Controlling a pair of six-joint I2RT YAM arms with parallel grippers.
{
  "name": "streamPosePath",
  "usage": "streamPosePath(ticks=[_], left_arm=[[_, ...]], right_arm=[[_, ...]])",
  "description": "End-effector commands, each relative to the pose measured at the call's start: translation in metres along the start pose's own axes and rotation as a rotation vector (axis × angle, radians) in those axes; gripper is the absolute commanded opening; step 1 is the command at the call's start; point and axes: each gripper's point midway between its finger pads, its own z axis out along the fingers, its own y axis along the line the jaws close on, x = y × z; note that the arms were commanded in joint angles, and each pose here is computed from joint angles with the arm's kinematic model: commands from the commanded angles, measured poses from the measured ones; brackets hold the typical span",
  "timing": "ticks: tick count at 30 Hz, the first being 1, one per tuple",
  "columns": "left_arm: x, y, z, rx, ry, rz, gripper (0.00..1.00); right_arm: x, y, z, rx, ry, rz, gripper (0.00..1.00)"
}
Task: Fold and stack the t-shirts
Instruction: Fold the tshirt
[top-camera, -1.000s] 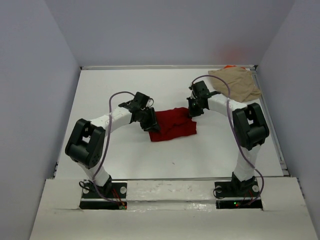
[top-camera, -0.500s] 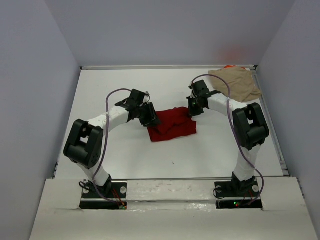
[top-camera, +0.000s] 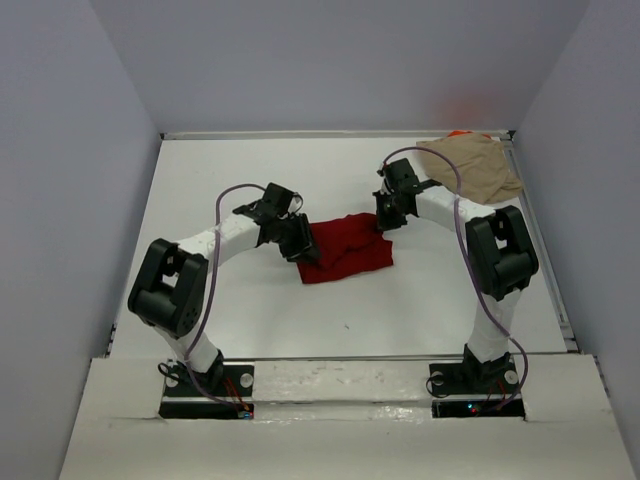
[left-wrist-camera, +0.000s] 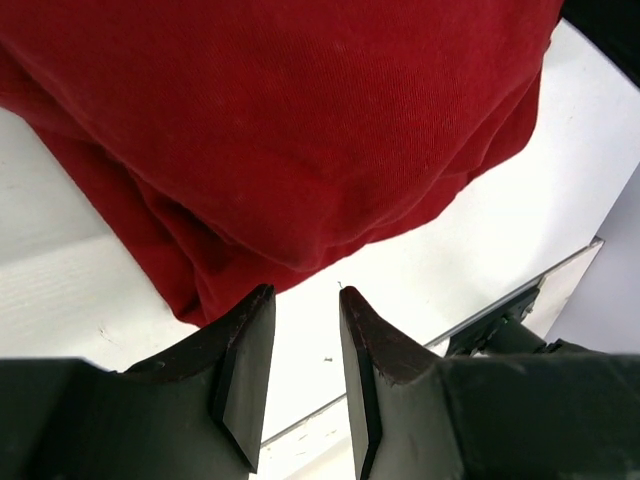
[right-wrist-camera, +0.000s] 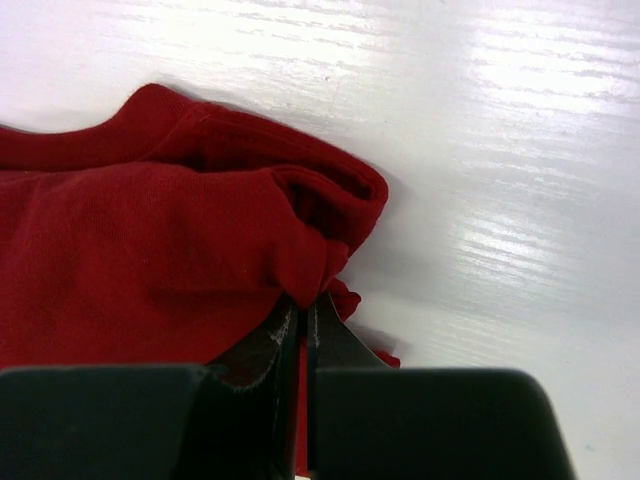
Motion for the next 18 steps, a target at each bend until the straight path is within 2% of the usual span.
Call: streamPosePath(ticks=[1, 9, 12, 13, 14, 16, 18], left_arm=[[0.003, -0.013, -0.004, 0.003, 0.009, 0.038, 0.41], [0.009, 0.001, 0.028, -0.006, 0.065, 0.02, 0.4], [0.007, 0.003, 0.034, -0.011, 0.071, 0.019, 0.36], [0.005, 0.002, 0.035, -0.011, 0.07, 0.017, 0.33], [0.006, 0.003, 0.037, -0.009, 0.076, 0.017, 0.18], [0.004, 0.0, 0.036, -0.003, 0.07, 0.018, 0.0], [-0.001, -0.006, 0.032, 0.006, 0.047, 0.027, 0.0]], right_arm=[[-0.026, 0.012, -0.011, -0.035, -0.07, -0.02, 0.0], [-0.027, 0.012, -0.012, -0.033, -0.074, -0.021, 0.0], [-0.028, 0.012, -0.015, -0.029, -0.08, -0.023, 0.0], [-0.028, 0.012, -0.016, -0.031, -0.081, -0.024, 0.0], [-0.027, 0.012, -0.016, -0.032, -0.079, -0.023, 0.0], [-0.026, 0.013, -0.014, -0.039, -0.072, -0.023, 0.0], [-0.024, 0.013, -0.012, -0.04, -0.065, -0.02, 0.0]])
